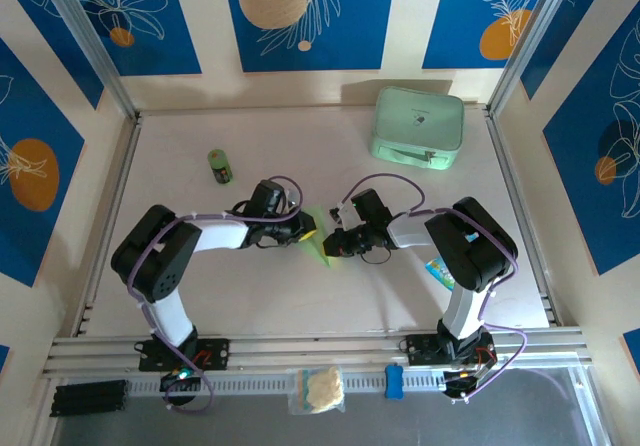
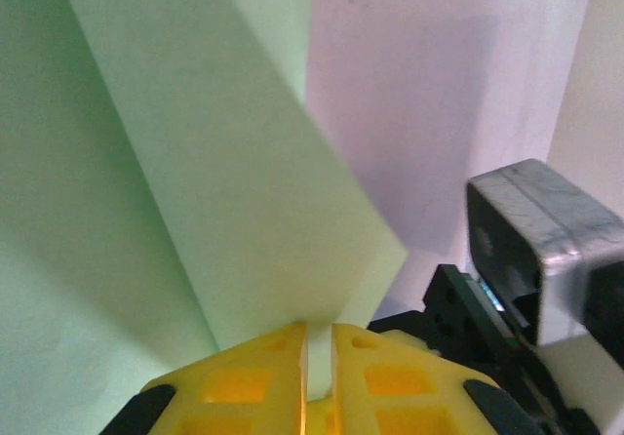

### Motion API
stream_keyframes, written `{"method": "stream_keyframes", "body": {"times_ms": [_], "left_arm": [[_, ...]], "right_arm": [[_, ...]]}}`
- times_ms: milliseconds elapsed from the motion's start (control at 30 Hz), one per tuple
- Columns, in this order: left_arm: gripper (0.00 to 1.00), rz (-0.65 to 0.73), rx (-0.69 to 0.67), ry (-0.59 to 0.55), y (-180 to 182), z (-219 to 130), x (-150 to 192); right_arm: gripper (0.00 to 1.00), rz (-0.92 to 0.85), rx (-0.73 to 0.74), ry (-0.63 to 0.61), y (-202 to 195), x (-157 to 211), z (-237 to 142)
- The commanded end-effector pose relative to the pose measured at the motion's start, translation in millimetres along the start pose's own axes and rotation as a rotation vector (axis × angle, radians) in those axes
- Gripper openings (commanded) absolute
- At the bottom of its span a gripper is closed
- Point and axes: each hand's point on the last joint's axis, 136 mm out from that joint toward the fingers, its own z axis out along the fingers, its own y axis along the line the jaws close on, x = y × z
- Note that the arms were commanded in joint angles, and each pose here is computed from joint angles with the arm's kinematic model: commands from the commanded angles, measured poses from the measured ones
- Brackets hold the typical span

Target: Fold a paper plane with a square sheet of paper (pick it up from the middle)

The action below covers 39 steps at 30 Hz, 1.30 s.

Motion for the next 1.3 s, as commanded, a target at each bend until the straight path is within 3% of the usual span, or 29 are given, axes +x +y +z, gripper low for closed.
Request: {"method": "stream_keyframes", "body": {"times_ms": [0, 600, 1267], "left_arm": [[0.15, 0.012, 0.027, 0.024, -9, 7, 2], [0.13, -0.024, -0.074, 0.024, 12, 15, -1], [0.12, -0.026, -0.089, 0.027, 16, 17, -2]], "right_arm": [[0.07, 0.079, 0.047, 0.07, -20, 20, 5], [0.07, 0.128, 0.012, 0.107, -20, 22, 4], [0.17, 0.142, -0.063, 0.099, 8, 13, -12]]}}
